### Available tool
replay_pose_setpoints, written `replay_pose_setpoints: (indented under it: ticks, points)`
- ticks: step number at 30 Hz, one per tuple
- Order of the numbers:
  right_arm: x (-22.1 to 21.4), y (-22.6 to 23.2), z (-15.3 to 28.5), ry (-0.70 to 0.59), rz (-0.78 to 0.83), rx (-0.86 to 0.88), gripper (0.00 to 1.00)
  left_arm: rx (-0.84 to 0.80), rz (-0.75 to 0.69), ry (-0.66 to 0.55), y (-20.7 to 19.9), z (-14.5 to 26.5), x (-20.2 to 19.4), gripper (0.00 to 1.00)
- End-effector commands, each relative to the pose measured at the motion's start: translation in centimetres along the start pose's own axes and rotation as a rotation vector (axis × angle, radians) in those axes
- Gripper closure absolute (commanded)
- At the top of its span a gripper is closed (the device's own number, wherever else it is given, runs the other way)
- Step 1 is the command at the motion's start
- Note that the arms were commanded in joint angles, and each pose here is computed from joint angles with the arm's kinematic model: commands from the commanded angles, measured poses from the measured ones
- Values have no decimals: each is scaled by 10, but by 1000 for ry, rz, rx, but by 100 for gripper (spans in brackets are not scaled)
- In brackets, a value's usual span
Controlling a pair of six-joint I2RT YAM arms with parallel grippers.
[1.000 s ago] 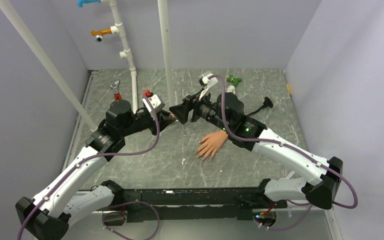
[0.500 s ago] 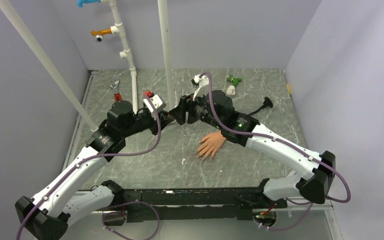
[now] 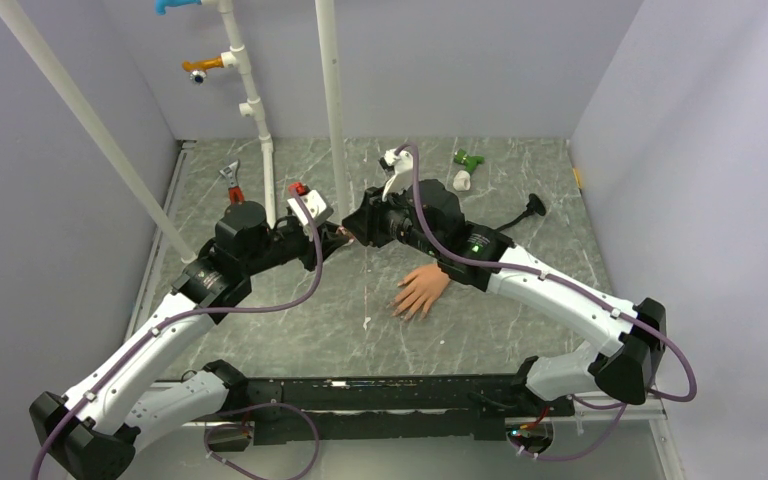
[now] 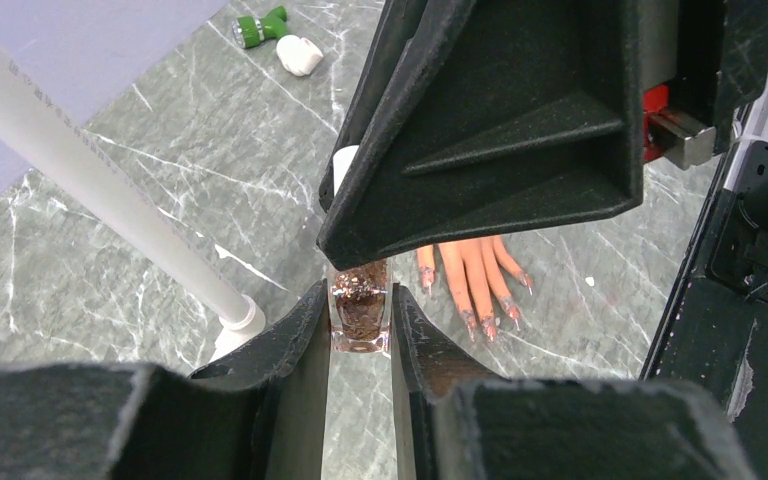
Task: Paint the nails
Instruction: Unscrew the nail polish bottle.
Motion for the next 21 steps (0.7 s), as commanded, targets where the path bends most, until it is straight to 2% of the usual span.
replay_pose_setpoints:
  ticks: [1, 5, 11, 21]
  points:
    - [26, 7, 2, -83, -7, 15, 74, -2, -49, -75, -4, 5, 30, 100]
    - [24, 8, 4, -91, 0, 32, 84, -4, -47, -77, -4, 5, 30, 100]
    - [18, 11, 9, -98, 23, 60, 91, -28, -42, -95, -9, 6, 33, 100]
    - [9, 15, 30, -129, 152, 133, 93, -176, -90, -85, -33, 11, 31, 100]
Point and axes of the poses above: each gripper's point midway between its finger pads, its own z axis back along the fingers, its own y axis along the line the jaws close on, x = y × z, the point moved 1 cm from there along z, back along the fingers, and after that the axes turned 11 degrees about z, right-handed, at the moved point
